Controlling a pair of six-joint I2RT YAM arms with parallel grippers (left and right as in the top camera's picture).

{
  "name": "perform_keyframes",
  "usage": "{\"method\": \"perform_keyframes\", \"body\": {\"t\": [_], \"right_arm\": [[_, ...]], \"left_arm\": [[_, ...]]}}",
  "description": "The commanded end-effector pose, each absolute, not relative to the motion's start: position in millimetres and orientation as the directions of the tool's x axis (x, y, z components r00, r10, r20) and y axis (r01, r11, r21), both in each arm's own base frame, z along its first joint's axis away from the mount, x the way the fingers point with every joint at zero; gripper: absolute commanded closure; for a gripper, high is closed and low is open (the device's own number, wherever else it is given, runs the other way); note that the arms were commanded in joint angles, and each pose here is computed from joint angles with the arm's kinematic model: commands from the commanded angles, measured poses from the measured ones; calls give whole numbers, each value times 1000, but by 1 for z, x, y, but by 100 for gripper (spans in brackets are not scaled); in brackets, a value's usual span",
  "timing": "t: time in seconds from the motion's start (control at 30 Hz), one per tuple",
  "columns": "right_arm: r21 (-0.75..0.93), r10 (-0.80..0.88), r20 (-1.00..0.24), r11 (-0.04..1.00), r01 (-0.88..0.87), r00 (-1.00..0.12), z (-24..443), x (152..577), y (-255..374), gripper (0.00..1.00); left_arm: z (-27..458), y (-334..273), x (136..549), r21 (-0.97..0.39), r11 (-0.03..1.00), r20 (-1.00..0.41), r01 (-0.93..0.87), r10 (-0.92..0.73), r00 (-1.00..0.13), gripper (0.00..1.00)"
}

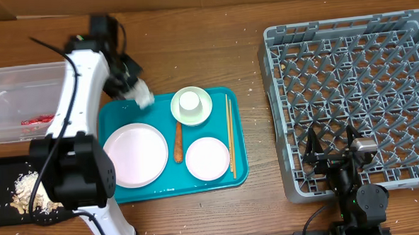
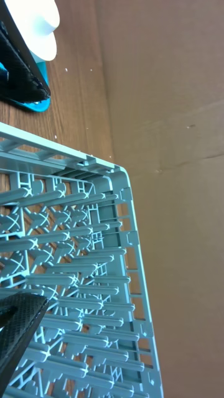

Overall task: Sort waste into correct bins and load items into the dishwasher
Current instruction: 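Grasp the crumpled white tissue with the left gripper, then carry the tissue left and release it into the clear bin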

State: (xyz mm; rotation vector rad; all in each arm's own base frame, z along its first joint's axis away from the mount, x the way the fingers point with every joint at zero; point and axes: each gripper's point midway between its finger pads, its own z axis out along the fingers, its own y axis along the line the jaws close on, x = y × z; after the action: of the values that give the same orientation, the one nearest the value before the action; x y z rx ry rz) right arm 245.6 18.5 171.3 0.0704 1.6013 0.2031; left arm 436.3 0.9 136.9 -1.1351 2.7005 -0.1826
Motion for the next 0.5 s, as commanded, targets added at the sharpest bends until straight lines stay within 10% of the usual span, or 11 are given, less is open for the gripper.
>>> {"method": "perform_keyframes", "body": {"t": [0.0,0.37,0.4,0.47], "right_arm": [[170,167,-985,982,-83,-39,170,246,19,0],[170,167,-985,982,-83,-39,170,246,19,0],[170,167,-985,982,-83,-39,170,246,19,0],[170,167,-985,982,-83,-39,170,246,19,0]], "left_arm": [[232,77,456,-176,633,-460,-754,-730,-505,96],[231,236,409,-16,341,-579,-940,-770,-269,87],[225,243,403,-7,324,-560,-946,-785,-265,70],[220,244,400,-28,323,-521,-946,-813,-262,0]]}}
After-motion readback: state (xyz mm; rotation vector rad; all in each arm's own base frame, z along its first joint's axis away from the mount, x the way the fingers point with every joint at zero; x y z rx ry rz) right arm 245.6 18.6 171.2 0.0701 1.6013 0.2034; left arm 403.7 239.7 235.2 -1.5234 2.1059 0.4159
